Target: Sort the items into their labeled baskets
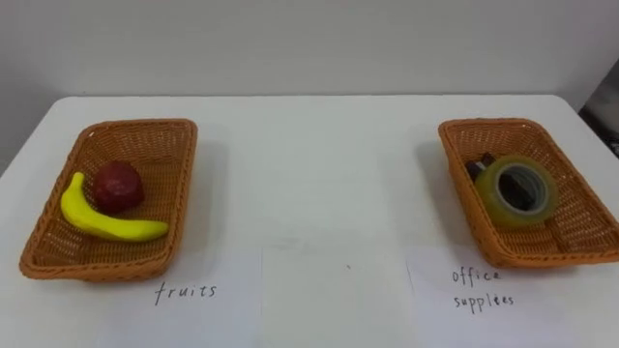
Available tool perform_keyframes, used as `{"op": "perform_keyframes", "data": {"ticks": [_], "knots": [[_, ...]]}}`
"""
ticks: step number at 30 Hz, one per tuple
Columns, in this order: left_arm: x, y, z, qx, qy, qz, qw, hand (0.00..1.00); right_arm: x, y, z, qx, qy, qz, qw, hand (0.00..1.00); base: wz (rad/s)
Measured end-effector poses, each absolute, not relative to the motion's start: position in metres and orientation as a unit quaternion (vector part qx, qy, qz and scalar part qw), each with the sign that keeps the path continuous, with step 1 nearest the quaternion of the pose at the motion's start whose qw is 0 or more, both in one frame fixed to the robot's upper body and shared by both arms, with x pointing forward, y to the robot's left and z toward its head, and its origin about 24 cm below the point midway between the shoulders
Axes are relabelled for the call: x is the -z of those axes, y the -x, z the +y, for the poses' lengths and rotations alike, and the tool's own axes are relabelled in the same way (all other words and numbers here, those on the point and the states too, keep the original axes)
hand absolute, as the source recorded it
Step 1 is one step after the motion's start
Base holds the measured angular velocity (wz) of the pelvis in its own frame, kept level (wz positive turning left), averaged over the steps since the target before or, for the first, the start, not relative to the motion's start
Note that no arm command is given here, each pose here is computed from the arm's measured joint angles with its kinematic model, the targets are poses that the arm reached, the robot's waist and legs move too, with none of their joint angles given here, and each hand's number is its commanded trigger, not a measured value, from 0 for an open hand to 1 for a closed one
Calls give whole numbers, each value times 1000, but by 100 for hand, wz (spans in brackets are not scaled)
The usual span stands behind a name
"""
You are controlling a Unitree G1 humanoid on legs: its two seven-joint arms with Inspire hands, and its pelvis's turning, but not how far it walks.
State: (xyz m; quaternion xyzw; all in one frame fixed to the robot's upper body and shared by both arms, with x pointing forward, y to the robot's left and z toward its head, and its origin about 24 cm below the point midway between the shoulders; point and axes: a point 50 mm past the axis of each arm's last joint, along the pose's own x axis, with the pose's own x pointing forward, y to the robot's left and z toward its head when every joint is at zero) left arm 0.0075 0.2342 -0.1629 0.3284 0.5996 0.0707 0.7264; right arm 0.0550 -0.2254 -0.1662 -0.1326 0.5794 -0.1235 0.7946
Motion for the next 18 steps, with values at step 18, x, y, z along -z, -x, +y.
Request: {"op": "perform_keyframes", "data": {"ticks": [18], "knots": [[163, -7, 233, -69, -328, 607, 720, 0, 167, -55, -223, 101, 137, 583, 795, 0, 3]]}}
